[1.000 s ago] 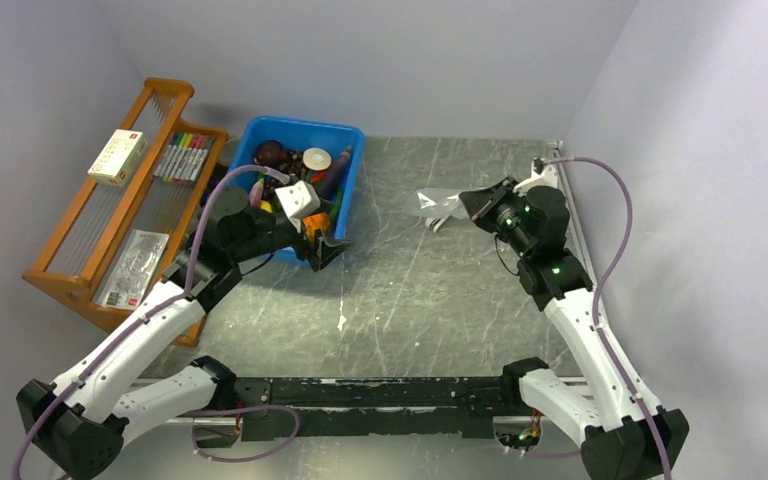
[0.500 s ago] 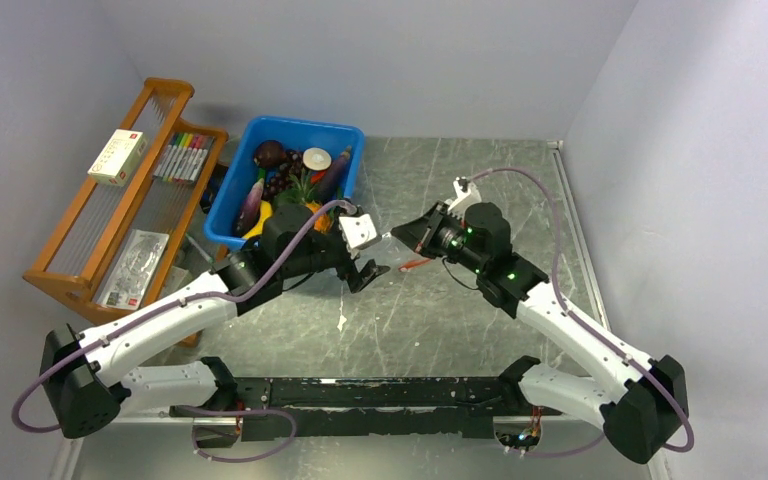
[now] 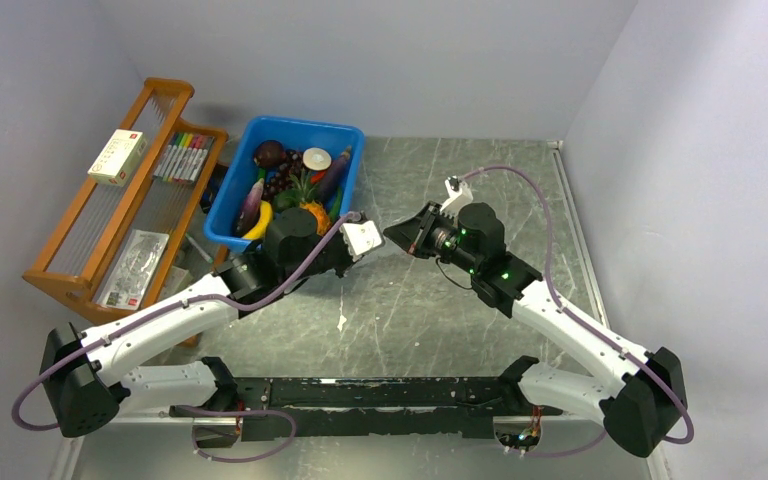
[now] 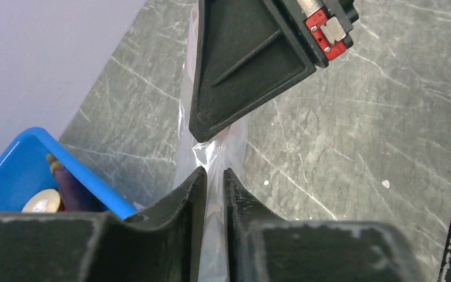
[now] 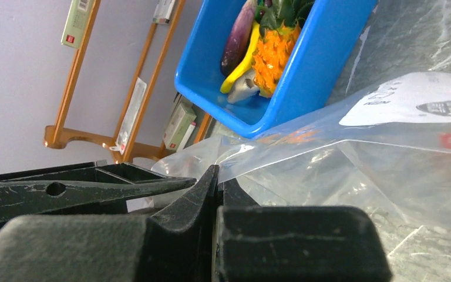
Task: Place the food in the zip-top bag and seal the zipper
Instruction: Pick up the zipper food storage bag at the corner of the board.
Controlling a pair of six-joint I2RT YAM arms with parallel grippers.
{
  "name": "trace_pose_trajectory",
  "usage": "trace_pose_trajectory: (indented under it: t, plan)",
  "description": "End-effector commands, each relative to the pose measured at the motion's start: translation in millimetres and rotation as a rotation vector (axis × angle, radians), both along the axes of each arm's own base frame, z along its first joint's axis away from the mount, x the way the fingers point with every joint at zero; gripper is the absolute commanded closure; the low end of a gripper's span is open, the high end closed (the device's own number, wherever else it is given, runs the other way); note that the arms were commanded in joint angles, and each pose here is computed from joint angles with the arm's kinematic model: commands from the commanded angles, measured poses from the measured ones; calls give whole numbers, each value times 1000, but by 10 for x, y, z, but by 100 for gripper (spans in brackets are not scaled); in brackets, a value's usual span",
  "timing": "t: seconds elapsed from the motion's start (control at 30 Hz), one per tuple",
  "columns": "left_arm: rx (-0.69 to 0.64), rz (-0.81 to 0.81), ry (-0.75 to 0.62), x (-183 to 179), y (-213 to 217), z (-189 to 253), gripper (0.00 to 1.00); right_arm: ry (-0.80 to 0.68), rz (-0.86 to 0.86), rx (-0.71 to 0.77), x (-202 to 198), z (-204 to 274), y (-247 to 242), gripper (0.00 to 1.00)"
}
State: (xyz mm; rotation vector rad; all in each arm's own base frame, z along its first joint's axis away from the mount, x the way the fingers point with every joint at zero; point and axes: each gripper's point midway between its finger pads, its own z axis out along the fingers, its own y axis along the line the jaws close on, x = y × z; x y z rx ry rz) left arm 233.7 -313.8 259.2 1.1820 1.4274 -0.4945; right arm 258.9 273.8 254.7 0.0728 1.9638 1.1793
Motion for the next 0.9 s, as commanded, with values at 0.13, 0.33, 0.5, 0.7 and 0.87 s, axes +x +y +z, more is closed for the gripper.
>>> trace_pose_trajectory:
  t: [0.13,0.33,0.5,0.7,0.87]
  plan:
    - [27,65,-55,39,168,-5,93,-109,76,25,-84,218,74,100]
    - [33,48,-56,-13,195,-41,93,-78,56,16,-88,158,37,81]
    - [40,51,-25,-21,191,-81,93,-143,5,-104,-3,153,-117,46]
    - [21,24,31,-117,167,-122,93,-353,-139,-265,139,301,-536,37]
    - [19,32,39,-157,230,-149,93,-469,-206,-364,220,415,-788,34]
